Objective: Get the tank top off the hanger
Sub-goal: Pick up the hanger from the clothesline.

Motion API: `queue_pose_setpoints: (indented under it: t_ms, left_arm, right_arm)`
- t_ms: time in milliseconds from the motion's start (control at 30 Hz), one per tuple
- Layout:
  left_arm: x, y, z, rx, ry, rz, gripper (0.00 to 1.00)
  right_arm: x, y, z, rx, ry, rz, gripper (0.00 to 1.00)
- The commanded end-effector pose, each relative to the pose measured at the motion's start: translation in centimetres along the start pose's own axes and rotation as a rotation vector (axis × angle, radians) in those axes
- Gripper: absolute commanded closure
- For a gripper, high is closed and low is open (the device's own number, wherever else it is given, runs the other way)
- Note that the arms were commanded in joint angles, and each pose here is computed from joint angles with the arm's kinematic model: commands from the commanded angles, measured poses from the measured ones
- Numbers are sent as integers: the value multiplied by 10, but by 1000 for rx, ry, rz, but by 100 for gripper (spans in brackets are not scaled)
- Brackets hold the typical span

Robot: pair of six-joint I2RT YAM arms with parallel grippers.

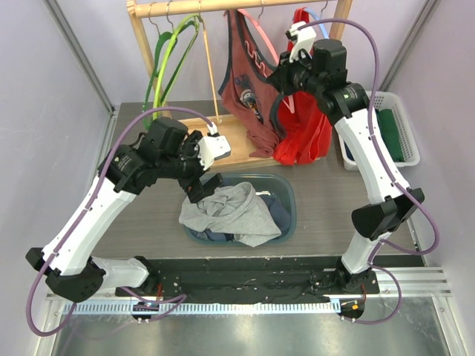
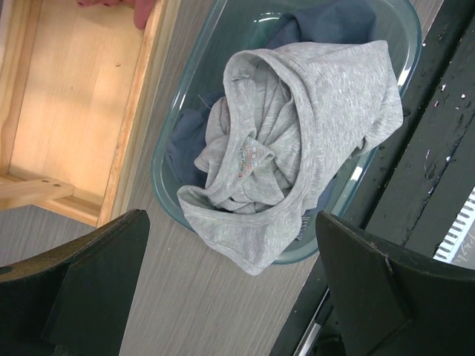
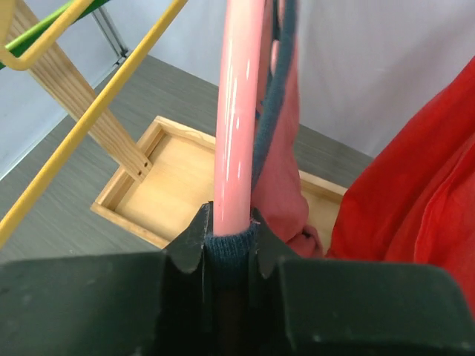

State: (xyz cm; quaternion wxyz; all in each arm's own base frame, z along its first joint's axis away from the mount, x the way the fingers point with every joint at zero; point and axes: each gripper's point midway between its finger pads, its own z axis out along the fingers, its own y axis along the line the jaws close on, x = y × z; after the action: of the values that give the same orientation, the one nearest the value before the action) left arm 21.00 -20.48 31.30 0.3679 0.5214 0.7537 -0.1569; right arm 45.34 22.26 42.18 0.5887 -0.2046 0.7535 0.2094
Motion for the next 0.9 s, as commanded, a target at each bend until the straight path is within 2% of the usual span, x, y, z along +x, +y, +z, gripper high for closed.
queue_pose_setpoints:
  t_ms: [0,200,433,533,700,867]
  left_arm:
    - [-13,6,-4,-21,-43,17,0]
    - [-13,10,-4,-42,-39,3,0]
    - [-11,12,-4,-54,-35,4,0]
    - [-10,13,-4,-58,-33,4,0]
    - [-9,13,-5,-62,-33,6,0]
    - [-9,12,-6,-61,-35,4,0]
  right_arm:
    - [-60,18,-34,-11,-198,-76,99]
    - [-115,28,-65,-22,-426,-117,99]
    - [-170,31,-91,1,-574,-129,99]
    - [-177,32,-96,1,-585,-125,99]
    - [-165,33,-103,-2,-538,-112,99]
    - [-127,34,-101,-12,-434,-70,99]
